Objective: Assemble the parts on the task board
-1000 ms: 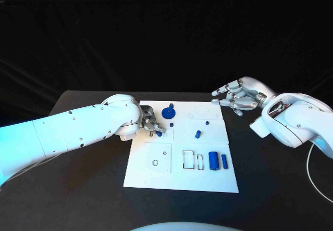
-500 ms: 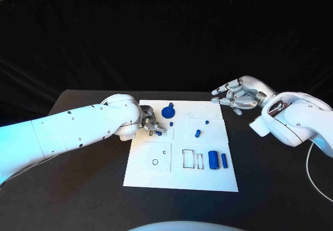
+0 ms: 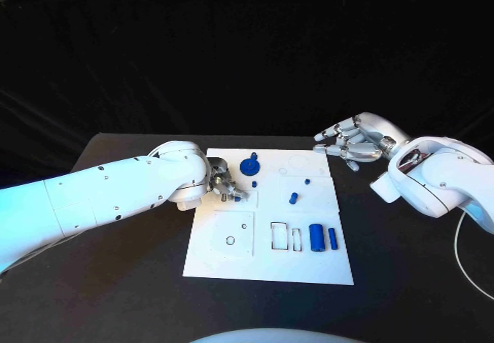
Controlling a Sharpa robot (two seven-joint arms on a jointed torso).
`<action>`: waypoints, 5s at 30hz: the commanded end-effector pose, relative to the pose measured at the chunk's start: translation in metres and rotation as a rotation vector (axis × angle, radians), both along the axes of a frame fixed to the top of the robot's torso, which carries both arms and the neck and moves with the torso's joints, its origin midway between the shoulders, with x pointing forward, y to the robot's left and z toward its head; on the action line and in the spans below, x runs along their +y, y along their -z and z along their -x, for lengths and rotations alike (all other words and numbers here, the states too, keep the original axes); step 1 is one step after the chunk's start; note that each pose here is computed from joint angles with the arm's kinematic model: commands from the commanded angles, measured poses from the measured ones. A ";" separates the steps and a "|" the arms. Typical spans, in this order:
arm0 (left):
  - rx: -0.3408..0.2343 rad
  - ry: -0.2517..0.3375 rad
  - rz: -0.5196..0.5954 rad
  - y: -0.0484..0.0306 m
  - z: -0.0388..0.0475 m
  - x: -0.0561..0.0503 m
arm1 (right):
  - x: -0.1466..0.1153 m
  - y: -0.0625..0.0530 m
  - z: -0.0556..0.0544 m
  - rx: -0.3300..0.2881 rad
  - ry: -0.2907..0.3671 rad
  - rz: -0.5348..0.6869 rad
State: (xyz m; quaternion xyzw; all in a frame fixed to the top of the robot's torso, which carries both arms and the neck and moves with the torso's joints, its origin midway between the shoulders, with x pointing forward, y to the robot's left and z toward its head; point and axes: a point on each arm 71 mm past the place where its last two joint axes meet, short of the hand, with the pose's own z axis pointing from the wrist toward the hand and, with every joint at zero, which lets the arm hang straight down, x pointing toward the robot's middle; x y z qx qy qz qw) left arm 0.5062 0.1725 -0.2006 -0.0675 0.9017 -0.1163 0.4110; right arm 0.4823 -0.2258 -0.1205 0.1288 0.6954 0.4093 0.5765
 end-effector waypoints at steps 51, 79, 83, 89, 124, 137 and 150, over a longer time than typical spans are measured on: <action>0.068 -0.098 -0.089 -0.0512 -0.0822 0.036 | 0.005 0.003 -0.004 0.008 -0.011 -0.003; 0.131 -0.063 -0.110 -0.0400 -0.0792 0.032 | 0.005 0.003 -0.004 0.008 -0.012 -0.001; 0.130 -0.063 -0.108 -0.0388 -0.0792 0.032 | 0.004 0.003 -0.004 0.008 -0.011 -0.001; 0.119 -0.071 -0.097 -0.0384 -0.0798 0.031 | 0.004 0.003 -0.004 0.008 -0.011 -0.001; 0.085 -0.077 -0.013 -0.0414 -0.0762 0.034 | 0.004 0.004 -0.003 0.017 -0.017 0.003; 0.017 -0.122 0.151 -0.0405 -0.0421 0.042 | 0.001 0.004 -0.003 0.018 -0.008 0.005; -0.044 -0.070 0.160 -0.0189 -0.0079 0.036 | -0.001 0.004 -0.003 0.020 -0.006 0.006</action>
